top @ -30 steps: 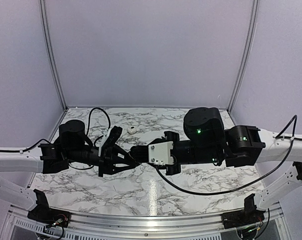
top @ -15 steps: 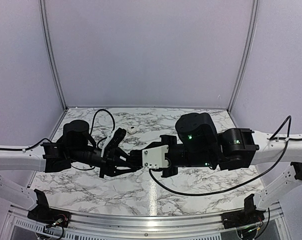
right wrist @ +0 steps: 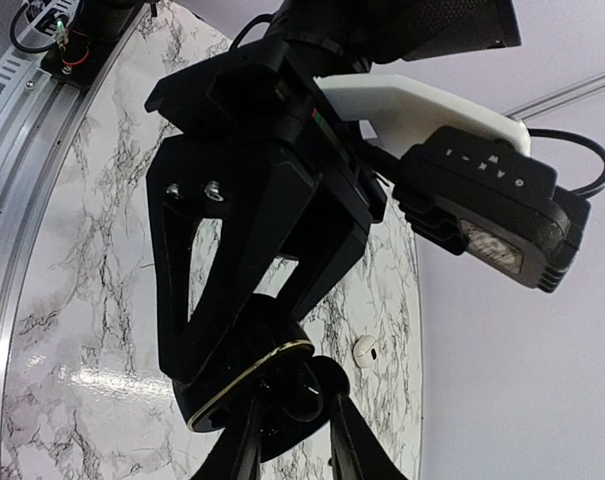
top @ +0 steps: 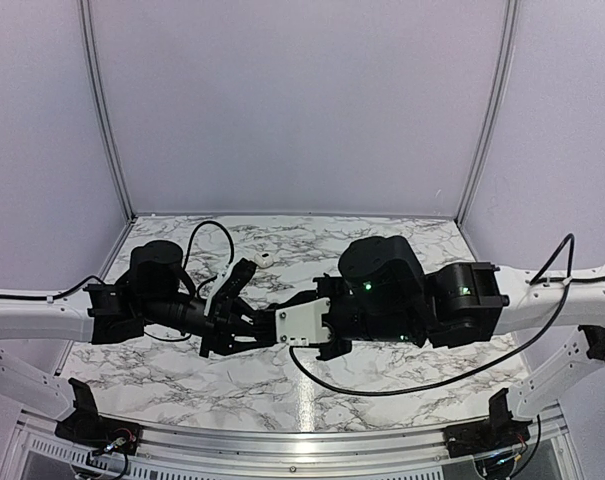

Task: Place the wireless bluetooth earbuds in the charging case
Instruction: Adjust the left earbud in the left side groove of the charging case.

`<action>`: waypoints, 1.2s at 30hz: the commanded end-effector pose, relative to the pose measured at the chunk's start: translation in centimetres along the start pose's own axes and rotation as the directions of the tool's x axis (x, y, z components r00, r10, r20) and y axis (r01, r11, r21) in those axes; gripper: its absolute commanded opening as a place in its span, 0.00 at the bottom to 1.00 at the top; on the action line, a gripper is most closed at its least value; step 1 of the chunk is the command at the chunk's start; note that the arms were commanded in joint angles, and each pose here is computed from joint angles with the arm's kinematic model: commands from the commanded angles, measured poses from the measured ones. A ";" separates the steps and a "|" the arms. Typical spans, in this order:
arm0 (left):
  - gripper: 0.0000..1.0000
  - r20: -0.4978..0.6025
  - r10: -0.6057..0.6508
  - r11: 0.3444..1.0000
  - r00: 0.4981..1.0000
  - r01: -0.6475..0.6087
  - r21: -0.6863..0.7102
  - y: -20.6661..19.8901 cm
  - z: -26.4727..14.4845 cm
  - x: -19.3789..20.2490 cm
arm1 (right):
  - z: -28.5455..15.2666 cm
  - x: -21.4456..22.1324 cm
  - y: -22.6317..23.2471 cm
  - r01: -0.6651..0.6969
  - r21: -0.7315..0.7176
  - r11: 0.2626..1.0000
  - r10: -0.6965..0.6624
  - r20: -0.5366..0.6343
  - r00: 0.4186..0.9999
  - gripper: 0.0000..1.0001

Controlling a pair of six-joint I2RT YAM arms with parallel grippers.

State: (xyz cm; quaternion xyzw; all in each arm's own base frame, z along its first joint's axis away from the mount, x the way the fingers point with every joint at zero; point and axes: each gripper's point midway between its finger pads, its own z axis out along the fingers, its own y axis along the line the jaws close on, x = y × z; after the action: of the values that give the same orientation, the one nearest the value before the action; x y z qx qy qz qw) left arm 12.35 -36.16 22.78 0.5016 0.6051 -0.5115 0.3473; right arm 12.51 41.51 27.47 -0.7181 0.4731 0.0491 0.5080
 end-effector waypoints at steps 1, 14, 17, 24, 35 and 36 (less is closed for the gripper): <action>0.00 0.012 0.023 0.999 1.000 -0.023 0.028 -0.6 0.1 -1.2 | 0.1 -0.3 -0.5 0.010 0.033 0.999 -0.010 -0.008 1.000 0.26; 0.00 0.004 0.035 0.999 0.999 -0.035 0.017 -0.7 0.2 -1.3 | 1.0 0.5 0.5 0.042 0.026 0.999 -0.040 -0.049 0.998 0.25; 0.00 0.006 0.039 0.999 0.999 -0.039 0.014 -0.7 0.1 -1.4 | 1.3 0.7 0.7 0.055 0.028 0.998 -0.053 -0.065 0.996 0.25; 0.00 0.005 0.035 0.999 0.999 -0.035 0.007 -0.6 0.1 -1.3 | 2.0 1.3 1.4 0.099 0.032 0.995 -0.095 -0.106 0.990 0.24; 0.00 0.002 0.034 0.999 0.999 -0.034 -0.034 0.0 0.0 -1.2 | 2.3 1.0 2.0 0.103 0.021 0.994 -0.101 -0.106 0.989 0.13; 0.00 0.000 0.035 0.999 0.999 -0.035 -0.037 0.0 0.0 -1.1 | 2.2 0.8 2.0 0.096 0.020 0.995 -0.094 -0.097 0.991 0.12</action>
State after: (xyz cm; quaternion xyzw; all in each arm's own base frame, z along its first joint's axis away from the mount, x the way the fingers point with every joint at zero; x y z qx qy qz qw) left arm 12.29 -35.91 21.35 0.5022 0.6308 -0.4919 0.3285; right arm 13.63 41.83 25.00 -0.7274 0.4687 -0.0369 0.4998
